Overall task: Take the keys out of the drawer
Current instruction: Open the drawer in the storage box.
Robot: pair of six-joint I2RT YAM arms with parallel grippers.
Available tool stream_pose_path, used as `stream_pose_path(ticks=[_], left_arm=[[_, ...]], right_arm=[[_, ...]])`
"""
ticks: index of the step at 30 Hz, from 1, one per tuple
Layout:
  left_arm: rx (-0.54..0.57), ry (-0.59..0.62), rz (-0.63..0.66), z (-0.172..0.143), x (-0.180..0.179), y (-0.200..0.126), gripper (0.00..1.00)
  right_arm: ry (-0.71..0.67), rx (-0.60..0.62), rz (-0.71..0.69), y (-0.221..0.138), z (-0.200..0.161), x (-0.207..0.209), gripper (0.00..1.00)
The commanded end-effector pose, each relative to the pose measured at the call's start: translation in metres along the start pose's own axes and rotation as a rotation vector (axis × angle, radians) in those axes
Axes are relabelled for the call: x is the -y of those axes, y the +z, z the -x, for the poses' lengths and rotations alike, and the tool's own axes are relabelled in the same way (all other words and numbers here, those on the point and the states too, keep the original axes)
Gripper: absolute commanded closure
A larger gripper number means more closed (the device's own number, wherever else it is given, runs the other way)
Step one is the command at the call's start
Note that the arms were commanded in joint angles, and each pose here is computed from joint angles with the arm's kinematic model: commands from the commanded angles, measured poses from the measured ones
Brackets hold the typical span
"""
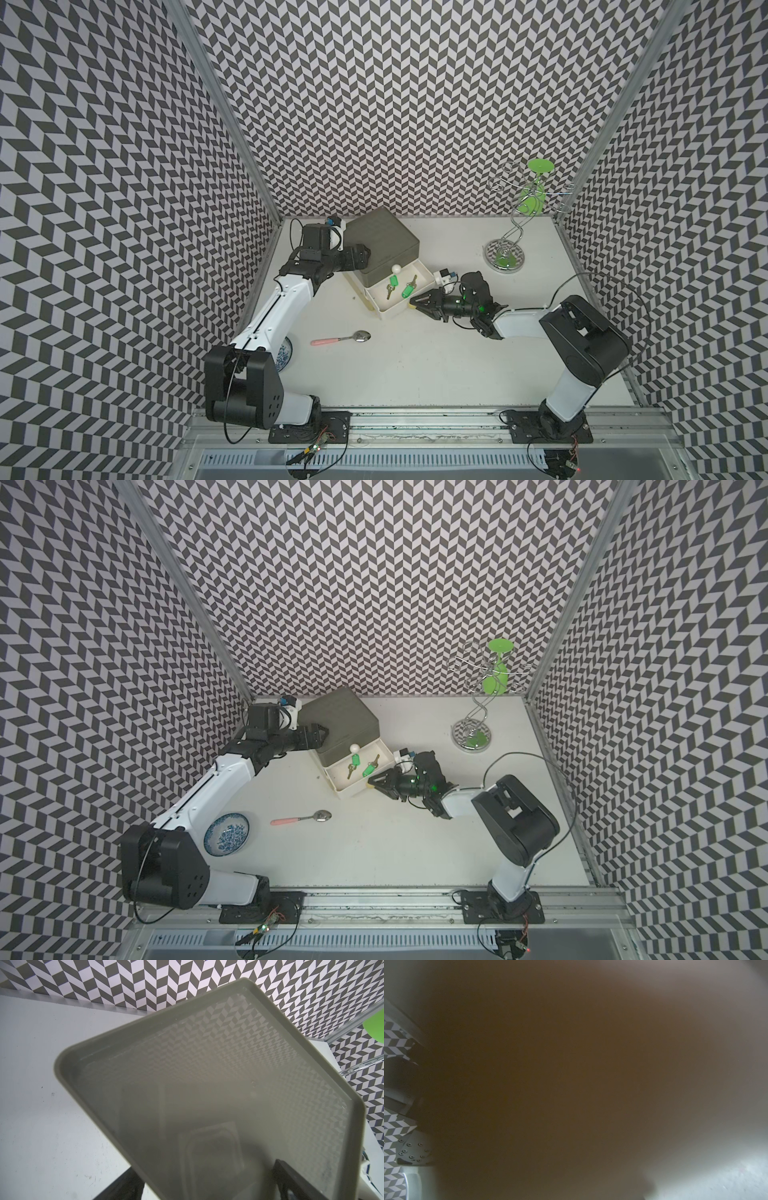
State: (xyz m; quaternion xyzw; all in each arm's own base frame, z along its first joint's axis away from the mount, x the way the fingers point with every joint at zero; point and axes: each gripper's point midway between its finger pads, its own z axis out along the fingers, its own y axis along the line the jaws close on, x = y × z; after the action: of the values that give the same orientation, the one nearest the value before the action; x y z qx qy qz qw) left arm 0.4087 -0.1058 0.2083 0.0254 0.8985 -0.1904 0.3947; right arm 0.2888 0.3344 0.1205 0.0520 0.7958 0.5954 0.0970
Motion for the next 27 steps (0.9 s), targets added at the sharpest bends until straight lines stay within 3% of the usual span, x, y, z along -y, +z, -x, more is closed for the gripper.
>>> stream_pose_path(ticks=[1,19,27], left_arm=[[-0.292,-0.002,0.104,-0.083,-0.031,0.023,0.02],[-0.299,-0.003,0.108,-0.085,-0.031,0.024,0.02],[-0.304,-0.003,0.108,-0.086,-0.032,0.025,0.02]], right_arm=[[-0.027,-0.035,-0.012,-0.006,-0.018,0.003,0.8],[-0.057,-0.044,-0.062,-0.014,-0.027,0.018,0.79],[-0.07,-0.041,-0.083,-0.013,-0.024,0.02,0.55]])
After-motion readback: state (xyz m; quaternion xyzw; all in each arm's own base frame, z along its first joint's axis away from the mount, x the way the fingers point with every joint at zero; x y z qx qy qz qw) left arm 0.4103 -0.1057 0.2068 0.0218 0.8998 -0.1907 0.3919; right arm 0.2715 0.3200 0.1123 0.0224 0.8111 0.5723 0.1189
